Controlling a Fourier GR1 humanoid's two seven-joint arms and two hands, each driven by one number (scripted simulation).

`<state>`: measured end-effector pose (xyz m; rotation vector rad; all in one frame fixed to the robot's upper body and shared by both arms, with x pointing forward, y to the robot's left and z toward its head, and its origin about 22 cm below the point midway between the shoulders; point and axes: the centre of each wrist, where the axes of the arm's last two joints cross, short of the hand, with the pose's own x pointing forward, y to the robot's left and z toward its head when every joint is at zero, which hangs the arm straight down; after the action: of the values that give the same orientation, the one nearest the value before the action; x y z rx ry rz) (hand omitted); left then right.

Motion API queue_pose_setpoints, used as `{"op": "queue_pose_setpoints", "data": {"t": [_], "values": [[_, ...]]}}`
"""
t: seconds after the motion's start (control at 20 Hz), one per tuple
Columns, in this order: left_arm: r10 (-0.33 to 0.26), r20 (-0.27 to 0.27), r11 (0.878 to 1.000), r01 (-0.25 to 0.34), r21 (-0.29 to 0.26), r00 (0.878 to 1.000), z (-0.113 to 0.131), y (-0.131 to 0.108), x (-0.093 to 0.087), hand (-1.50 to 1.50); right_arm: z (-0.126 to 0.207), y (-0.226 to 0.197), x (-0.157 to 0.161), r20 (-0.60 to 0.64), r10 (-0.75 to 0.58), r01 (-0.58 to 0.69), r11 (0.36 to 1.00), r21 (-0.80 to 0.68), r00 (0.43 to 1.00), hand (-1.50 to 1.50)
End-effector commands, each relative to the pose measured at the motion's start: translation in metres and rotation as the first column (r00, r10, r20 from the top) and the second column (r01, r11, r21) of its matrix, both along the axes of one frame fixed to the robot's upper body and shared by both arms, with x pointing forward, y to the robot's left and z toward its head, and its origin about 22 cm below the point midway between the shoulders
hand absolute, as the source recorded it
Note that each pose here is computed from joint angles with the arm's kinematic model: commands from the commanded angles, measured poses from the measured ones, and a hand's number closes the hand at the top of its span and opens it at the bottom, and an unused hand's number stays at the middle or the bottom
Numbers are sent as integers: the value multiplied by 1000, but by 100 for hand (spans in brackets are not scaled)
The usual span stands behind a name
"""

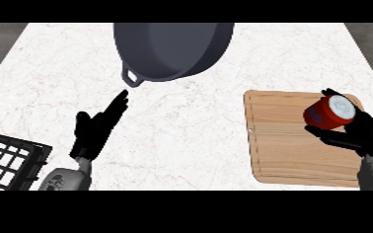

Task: Pick the can from the cutting board and place it in the pot

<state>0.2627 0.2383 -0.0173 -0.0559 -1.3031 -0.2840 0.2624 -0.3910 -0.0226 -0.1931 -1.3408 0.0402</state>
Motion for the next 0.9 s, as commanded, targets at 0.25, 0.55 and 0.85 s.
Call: {"op": "queue_pose_setpoints", "data": {"t": [0.25, 0.55, 0.85], "values": [[4, -17, 1000, -4, 6, 1000, 5, 4, 5, 0, -37, 16, 5, 57, 32, -34, 999, 37, 998, 150], [-41, -21, 999, 41, 6, 999, -2, -2, 1, 0, 27, 34, 70, 185, 244, -232, 969, -86, 952, 150], [-189, 29, 982, 189, -1, 982, 11, -33, 12, 0, 169, 80, 130, 182, 766, -605, 609, -513, 616, 150]]}}
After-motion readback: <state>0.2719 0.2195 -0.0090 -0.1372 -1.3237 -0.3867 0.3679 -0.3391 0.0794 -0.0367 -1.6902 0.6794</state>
